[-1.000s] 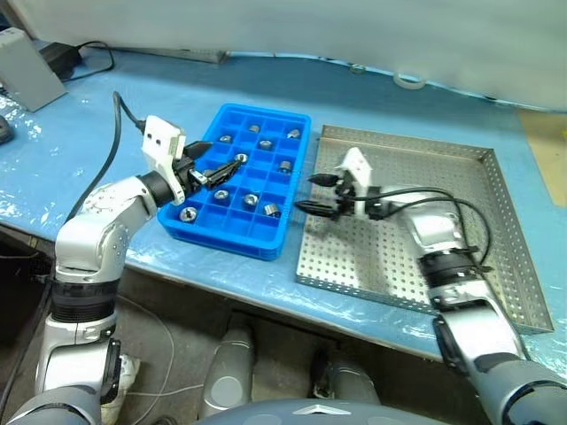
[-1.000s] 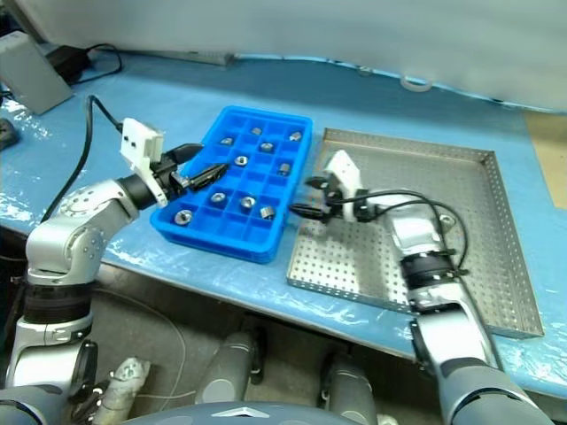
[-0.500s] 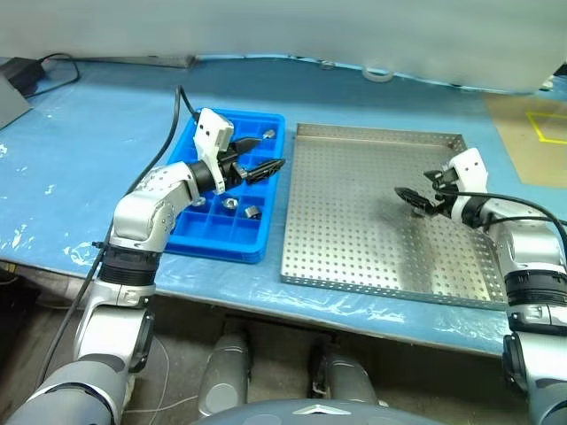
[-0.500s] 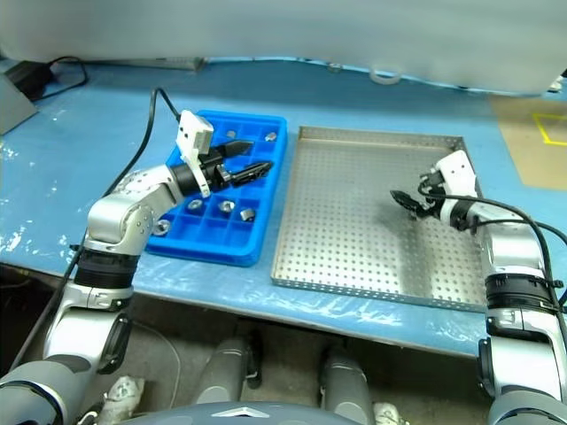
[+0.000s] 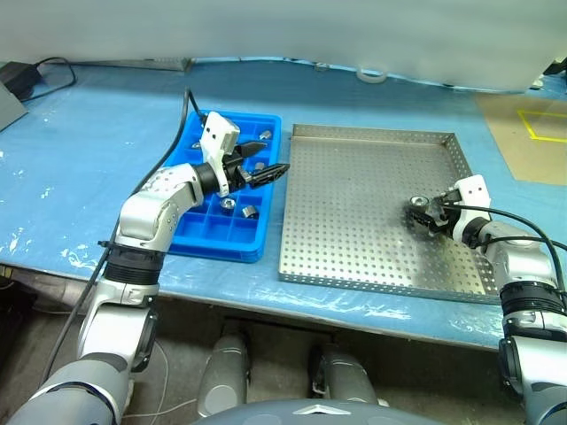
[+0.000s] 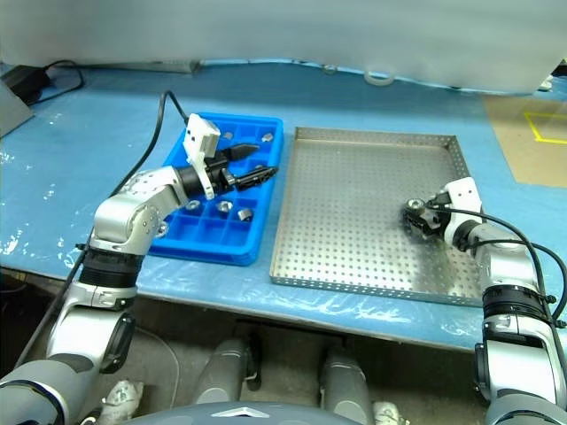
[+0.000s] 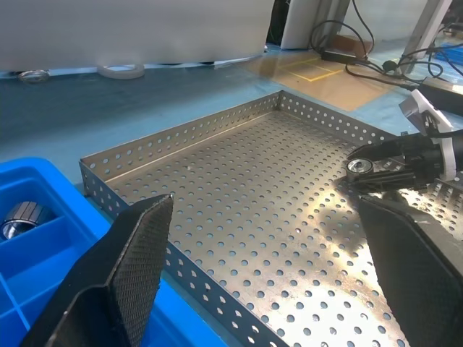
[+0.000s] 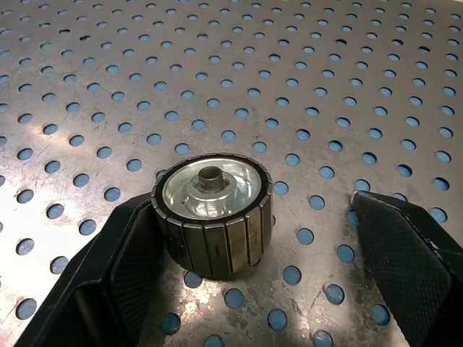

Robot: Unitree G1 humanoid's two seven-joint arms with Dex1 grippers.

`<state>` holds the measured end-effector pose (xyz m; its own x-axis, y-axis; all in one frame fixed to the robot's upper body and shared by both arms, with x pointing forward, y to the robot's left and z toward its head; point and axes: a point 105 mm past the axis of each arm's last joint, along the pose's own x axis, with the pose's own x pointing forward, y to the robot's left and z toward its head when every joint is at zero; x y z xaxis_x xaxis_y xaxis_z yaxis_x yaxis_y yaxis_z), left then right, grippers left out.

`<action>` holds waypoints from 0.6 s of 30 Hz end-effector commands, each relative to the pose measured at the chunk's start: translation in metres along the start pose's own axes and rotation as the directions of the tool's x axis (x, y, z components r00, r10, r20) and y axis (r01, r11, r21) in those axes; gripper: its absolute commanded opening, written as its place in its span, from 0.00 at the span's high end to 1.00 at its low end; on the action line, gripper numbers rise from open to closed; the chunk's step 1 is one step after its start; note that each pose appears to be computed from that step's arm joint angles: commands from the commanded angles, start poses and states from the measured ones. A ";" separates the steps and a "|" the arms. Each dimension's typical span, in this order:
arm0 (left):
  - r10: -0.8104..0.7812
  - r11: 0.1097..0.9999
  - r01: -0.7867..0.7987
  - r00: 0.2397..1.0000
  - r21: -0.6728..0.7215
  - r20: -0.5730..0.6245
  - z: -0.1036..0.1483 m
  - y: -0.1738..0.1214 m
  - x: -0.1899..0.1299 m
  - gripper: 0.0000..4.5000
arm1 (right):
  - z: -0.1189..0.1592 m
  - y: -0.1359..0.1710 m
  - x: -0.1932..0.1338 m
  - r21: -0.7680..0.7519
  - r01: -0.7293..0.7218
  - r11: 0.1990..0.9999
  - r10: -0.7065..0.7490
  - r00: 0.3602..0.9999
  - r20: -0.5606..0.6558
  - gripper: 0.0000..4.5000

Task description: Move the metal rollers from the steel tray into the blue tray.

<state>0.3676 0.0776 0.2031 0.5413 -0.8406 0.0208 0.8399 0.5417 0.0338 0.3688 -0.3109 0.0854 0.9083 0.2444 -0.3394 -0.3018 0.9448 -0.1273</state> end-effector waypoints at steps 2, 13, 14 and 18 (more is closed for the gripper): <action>-0.005 0.999 0.004 1.000 0.042 0.025 0.010 -0.003 -0.005 0.05 | -0.005 0.009 0.006 -0.001 -0.034 0.999 0.034 0.999 -0.001 0.15; -0.034 0.999 0.034 0.999 0.042 -0.003 0.003 -0.011 -0.017 0.05 | 0.028 0.038 0.014 -0.095 -0.179 0.979 0.184 0.981 0.054 0.64; -0.037 0.998 0.037 0.999 0.042 -0.005 0.003 -0.012 -0.019 0.05 | 0.035 0.041 0.016 -0.105 -0.184 0.977 0.191 0.979 0.064 0.64; -0.019 0.999 0.020 1.000 0.045 -0.015 0.005 -0.010 -0.030 0.05 | 0.097 0.093 0.014 -0.156 -0.390 0.908 0.416 0.886 0.206 0.64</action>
<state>0.3488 0.0927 0.1897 0.5296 -0.8473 -0.0400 0.8482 0.5282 0.0392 0.3802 -0.2287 0.1152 0.7929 0.5446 -0.2732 -0.5821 0.8095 -0.0758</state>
